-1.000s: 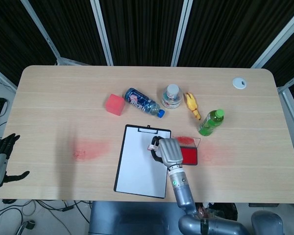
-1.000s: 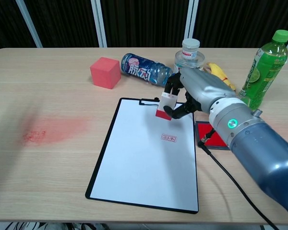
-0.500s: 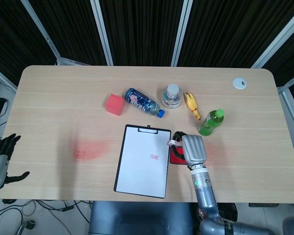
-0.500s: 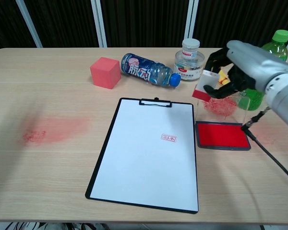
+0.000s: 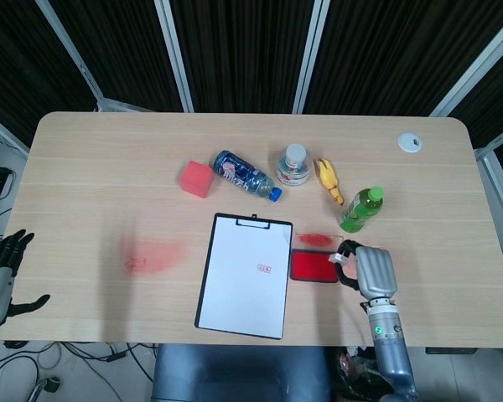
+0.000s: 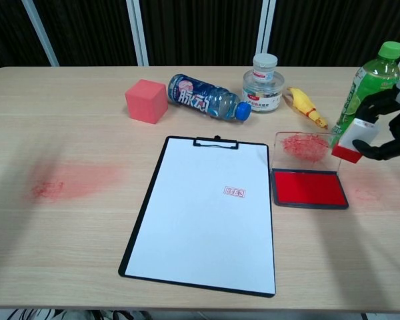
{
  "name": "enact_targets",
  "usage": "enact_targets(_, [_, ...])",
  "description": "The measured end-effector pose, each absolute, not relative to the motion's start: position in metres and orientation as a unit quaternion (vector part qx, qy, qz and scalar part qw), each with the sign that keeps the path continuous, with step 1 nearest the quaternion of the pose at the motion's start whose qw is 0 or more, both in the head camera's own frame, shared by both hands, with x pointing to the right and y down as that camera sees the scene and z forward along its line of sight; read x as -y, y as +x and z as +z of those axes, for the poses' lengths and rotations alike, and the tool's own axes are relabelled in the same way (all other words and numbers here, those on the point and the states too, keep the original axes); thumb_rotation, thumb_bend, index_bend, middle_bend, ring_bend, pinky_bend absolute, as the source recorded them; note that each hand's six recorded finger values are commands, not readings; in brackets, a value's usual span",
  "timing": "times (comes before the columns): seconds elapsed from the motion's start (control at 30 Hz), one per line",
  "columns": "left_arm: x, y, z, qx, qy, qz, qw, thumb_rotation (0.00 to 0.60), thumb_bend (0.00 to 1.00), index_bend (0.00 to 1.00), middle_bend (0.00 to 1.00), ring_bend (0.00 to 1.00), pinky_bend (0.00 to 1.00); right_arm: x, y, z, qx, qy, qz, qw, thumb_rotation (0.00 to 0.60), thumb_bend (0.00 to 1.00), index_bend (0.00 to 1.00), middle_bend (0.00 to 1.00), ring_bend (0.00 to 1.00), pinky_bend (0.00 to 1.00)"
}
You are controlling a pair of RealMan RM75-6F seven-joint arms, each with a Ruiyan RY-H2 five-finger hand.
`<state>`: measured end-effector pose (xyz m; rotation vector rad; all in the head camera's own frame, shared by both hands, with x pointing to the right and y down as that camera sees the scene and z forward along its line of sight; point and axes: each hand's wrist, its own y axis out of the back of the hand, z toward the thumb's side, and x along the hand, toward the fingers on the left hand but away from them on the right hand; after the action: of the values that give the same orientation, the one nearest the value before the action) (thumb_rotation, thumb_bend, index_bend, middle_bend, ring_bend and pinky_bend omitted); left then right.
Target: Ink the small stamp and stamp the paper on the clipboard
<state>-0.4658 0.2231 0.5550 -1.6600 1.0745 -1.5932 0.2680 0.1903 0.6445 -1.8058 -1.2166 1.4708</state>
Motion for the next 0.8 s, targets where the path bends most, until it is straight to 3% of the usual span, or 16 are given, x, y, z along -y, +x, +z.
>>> enact_targets(0.8, [-0.224,-0.463,0.558,-0.396,-0.617,-0.606,0.308,0.600,0.01,0.00,0.00,0.00,0.00,-0.213,0.319,0.690,0.442,-0.632,0.594,0.228,0.600,0.54,0.94,0.72,0.73,0.72])
